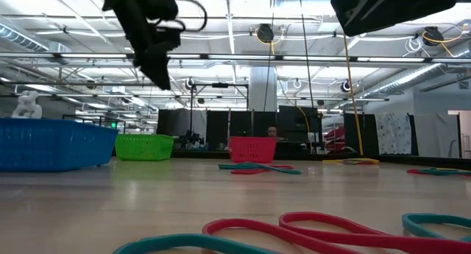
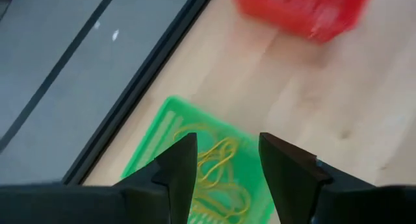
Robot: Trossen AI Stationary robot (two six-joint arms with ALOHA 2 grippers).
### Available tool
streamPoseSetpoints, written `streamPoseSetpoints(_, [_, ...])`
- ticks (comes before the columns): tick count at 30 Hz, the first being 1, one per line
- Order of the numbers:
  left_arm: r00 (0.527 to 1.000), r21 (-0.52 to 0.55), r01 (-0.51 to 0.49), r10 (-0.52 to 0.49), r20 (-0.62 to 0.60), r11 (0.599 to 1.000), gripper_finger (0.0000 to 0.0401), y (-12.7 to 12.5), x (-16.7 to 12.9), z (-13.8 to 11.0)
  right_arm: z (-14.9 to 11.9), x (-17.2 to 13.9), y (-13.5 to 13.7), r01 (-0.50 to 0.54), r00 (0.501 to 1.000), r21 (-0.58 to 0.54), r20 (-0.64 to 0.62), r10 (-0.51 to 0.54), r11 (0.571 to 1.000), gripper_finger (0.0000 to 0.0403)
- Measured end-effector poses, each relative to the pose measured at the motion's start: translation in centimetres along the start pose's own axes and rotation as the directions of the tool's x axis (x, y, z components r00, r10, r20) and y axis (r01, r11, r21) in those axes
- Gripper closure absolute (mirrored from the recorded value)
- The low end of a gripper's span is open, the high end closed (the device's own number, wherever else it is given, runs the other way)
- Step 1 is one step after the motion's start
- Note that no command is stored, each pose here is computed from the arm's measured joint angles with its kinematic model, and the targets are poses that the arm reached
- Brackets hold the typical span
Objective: Sort rubber bands into baskets
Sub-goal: Put the yellow rubber band into the green bin
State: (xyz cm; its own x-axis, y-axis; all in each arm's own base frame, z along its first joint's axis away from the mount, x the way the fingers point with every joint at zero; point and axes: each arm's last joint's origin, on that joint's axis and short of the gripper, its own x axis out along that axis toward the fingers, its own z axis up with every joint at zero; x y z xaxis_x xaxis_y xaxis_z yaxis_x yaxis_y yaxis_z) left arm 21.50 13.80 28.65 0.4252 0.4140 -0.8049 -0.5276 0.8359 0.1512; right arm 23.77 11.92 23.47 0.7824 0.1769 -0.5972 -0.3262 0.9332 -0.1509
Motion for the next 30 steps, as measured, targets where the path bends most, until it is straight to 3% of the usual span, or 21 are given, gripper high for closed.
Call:
streamPoseSetpoints(4, [0.984, 0.045, 0.112, -0.117, 0.134, 0.993, 0.0228, -1.8, -1.9, 0.9, 0.0, 0.0, -0.2, 0.054, 0.999, 0.012, -0.002, -0.054, 0.998, 0.0323])
streamPoseSetpoints(8, [0.926, 0.109, 0.234, -0.256, 0.279, 0.966, 0.0228, -3.8, -3.6, 1.6, -0.3, -0.4, -1.4, 0.256, 0.966, 0.036, -0.033, -0.255, 0.966, 0.0323])
streamPoseSetpoints(14, [0.842, 0.217, 0.342, -0.401, 0.362, 0.914, 0.0228, -7.8, -3.3, 1.0, -1.0, -2.8, -5.5, 0.427, 0.901, 0.081, -0.116, -0.417, 0.901, 0.0323])
streamPoseSetpoints(19, [0.762, 0.279, 0.414, -0.497, 0.415, 0.867, 0.0228, -11.4, -2.7, -0.8, -3.4, -5.8, -10.1, 0.540, 0.825, 0.163, -0.298, -0.481, 0.825, 0.0323])
streamPoseSetpoints(23, [0.655, 0.338, 0.421, -0.540, 0.529, 0.842, 0.0228, -13.8, -3.3, -1.6, -5.8, -7.8, -14.1, 0.625, 0.762, 0.293, -0.432, -0.482, 0.724, 0.0323])
streamPoseSetpoints(30, [0.450, 0.436, 0.467, -0.631, 0.632, 0.769, 0.0228, -17.0, -3.6, -4.4, -10.4, -8.9, -20.4, 0.697, 0.711, 0.489, -0.568, -0.415, 0.524, 0.0323])
